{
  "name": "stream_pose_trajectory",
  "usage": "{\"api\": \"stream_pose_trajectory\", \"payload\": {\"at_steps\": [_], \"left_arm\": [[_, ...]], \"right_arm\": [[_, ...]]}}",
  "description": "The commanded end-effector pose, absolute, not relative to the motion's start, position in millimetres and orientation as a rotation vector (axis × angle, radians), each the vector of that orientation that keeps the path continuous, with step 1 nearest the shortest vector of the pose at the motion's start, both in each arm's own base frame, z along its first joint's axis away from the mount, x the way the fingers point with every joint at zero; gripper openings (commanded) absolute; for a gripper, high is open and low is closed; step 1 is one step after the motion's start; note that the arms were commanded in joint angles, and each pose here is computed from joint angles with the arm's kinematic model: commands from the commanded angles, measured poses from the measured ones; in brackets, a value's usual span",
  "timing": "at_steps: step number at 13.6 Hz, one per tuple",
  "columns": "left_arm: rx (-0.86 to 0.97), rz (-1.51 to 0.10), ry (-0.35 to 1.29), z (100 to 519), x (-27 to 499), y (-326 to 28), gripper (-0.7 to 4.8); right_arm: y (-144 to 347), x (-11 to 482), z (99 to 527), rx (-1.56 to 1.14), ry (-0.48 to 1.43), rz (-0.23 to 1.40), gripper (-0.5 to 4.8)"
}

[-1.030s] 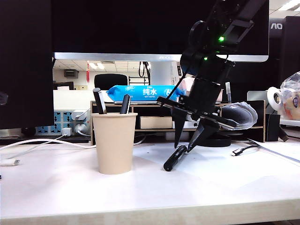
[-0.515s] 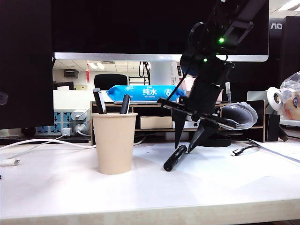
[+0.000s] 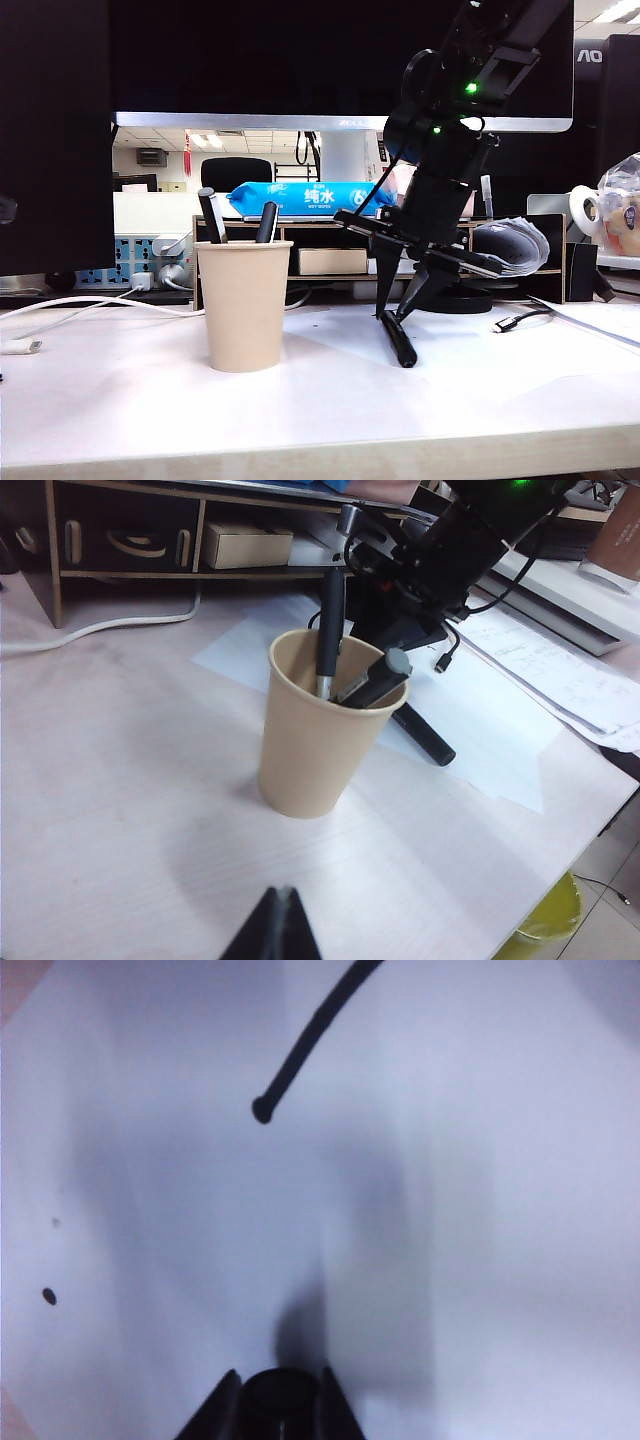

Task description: Pick up the marker and insert it into the paper cup.

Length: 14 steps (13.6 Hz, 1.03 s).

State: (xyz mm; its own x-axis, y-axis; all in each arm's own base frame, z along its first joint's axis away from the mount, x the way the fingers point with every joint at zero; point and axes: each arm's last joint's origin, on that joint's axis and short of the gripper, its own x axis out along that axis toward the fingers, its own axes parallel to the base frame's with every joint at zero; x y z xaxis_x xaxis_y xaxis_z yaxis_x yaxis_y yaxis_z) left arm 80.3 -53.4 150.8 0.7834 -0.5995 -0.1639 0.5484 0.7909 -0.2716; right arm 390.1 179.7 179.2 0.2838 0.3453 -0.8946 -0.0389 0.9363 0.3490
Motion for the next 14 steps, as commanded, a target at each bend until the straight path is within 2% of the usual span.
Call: {"api": "stream_pose_trajectory", "payload": {"at_steps": [1, 3, 10, 14], "left_arm": [[-0.212, -0.619, 0.263, 149, 80, -53, -0.05], [-0.212, -0.619, 0.263, 149, 80, -53, -0.05], [-0.212, -0.619, 0.263, 149, 80, -53, -0.05], [-0.212, -0.618, 0.263, 149, 80, -53, -0.05]], "right_arm": [[181, 390, 181, 0.281, 1.252, 0.263, 0.59], [181, 391, 181, 0.292, 1.252, 0.280, -0.07], [181, 390, 190, 0.309, 1.232, 0.311, -0.06], [177, 381, 230, 0.268, 1.114, 0.380, -0.06]]}}
